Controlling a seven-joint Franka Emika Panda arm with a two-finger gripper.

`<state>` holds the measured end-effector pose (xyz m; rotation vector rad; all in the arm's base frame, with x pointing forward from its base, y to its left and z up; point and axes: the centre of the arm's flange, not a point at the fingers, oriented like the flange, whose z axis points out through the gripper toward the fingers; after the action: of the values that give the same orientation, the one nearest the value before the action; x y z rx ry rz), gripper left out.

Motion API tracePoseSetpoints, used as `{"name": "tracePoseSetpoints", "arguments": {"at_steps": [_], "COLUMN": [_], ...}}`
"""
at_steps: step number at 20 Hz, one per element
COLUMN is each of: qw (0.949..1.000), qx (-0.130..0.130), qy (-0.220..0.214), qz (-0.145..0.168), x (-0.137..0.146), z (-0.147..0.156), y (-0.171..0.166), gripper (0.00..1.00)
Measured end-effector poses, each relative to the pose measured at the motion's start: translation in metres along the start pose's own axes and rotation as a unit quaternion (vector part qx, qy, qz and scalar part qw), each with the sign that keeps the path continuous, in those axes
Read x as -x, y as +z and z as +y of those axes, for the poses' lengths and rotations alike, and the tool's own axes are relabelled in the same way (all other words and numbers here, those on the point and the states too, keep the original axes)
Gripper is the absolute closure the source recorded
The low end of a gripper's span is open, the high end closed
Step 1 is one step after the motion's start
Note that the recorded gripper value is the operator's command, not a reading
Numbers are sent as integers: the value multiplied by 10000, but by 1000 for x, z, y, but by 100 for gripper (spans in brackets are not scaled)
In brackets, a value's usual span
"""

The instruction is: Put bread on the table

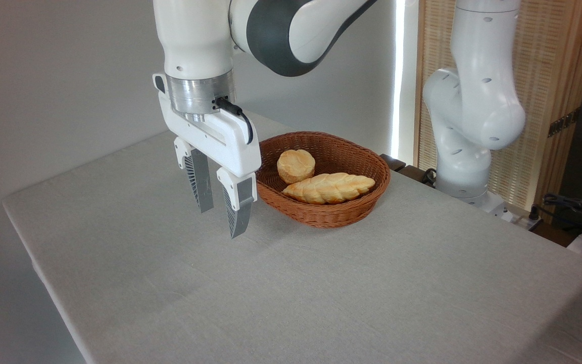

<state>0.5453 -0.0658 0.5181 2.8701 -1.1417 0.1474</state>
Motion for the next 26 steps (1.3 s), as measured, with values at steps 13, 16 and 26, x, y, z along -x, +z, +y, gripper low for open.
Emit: {"name": "tracePoseSetpoints", "arguments": {"at_steps": [13,16,26], "qw": [10000,10000,10000], "qx": [-1,-3,-3], "qy": [-9,-39,-47], "qz": [0,2,4], "x": [1,3,3], "z": [-1,-3,-4], "y": [0,0,-1], "gripper": [0,0,0]}}
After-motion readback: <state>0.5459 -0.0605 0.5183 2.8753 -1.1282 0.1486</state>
